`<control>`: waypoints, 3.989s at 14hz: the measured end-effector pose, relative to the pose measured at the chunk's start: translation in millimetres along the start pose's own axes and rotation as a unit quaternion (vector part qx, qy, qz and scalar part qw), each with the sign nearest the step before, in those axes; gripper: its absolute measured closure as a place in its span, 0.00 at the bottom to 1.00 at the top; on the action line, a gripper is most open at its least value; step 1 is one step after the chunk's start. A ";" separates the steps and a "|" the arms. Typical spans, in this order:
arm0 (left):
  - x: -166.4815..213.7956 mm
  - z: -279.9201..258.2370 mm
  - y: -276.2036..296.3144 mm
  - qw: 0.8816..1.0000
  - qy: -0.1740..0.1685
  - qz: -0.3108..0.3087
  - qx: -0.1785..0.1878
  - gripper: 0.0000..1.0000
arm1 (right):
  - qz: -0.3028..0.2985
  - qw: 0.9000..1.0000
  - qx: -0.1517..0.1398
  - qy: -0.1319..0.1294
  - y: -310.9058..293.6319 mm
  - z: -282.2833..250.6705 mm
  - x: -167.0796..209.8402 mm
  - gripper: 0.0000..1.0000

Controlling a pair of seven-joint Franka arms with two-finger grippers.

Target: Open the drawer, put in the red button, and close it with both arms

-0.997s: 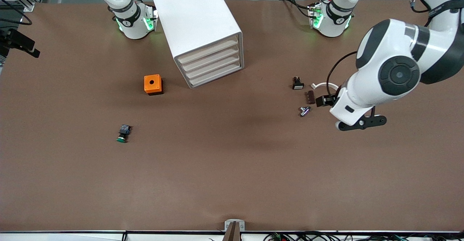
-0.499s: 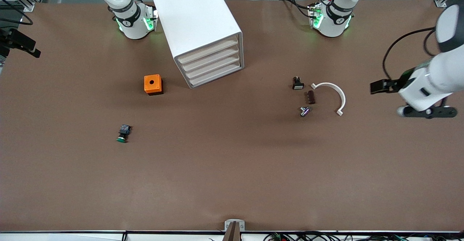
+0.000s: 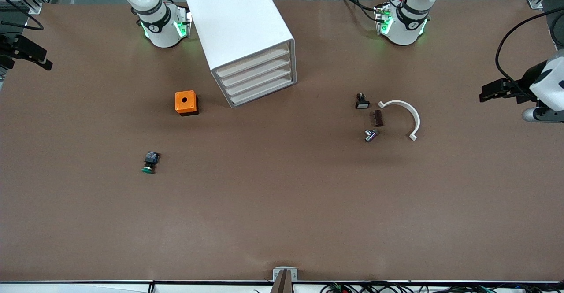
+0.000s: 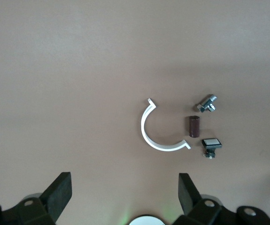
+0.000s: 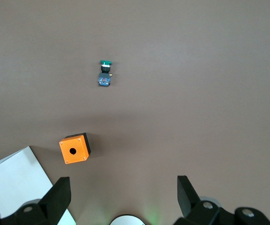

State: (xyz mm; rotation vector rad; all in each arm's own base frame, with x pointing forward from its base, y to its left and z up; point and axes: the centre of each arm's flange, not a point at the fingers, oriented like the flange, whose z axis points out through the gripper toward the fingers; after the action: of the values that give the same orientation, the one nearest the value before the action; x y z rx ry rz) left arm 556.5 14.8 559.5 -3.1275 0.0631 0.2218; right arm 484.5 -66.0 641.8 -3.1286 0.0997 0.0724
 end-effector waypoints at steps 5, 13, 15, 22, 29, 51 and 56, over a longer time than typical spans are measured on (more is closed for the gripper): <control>-18.4 5.0 10.3 1.000 0.026 0.007 0.004 0.00 | 0.000 1.000 0.000 0.000 0.0 0.0 0.0 0.00; -15.2 3.8 19.9 0.999 0.036 0.015 0.004 0.00 | 0.000 1.000 0.000 0.000 -0.1 0.0 0.0 0.00; -11.5 -5.5 20.0 0.999 0.046 0.013 0.005 0.00 | 0.000 1.000 0.000 0.000 -0.1 0.0 0.0 0.00; -0.1 -59.2 44.9 0.995 0.100 -0.008 0.004 0.00 | 0.000 1.000 0.000 0.000 -0.1 0.0 0.0 0.00; 10.2 -58.5 42.0 0.995 0.098 -0.025 0.001 0.00 | 0.000 1.000 0.000 0.000 -0.4 0.0 0.1 0.00; 20.9 -35.5 36.5 0.999 0.039 -0.030 0.002 0.00 | -0.013 1.000 -0.001 0.011 -13.4 -8.3 0.6 0.00; 20.9 -31.5 36.8 0.999 0.029 -0.030 0.002 0.00 | -0.014 1.000 -0.001 0.012 -14.0 -8.7 0.6 0.00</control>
State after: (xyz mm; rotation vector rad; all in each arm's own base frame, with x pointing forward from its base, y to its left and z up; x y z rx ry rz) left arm 580.1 -23.1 587.7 -3.1255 -0.0290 0.1293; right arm 486.4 -52.3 650.6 -3.1332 0.0564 0.0356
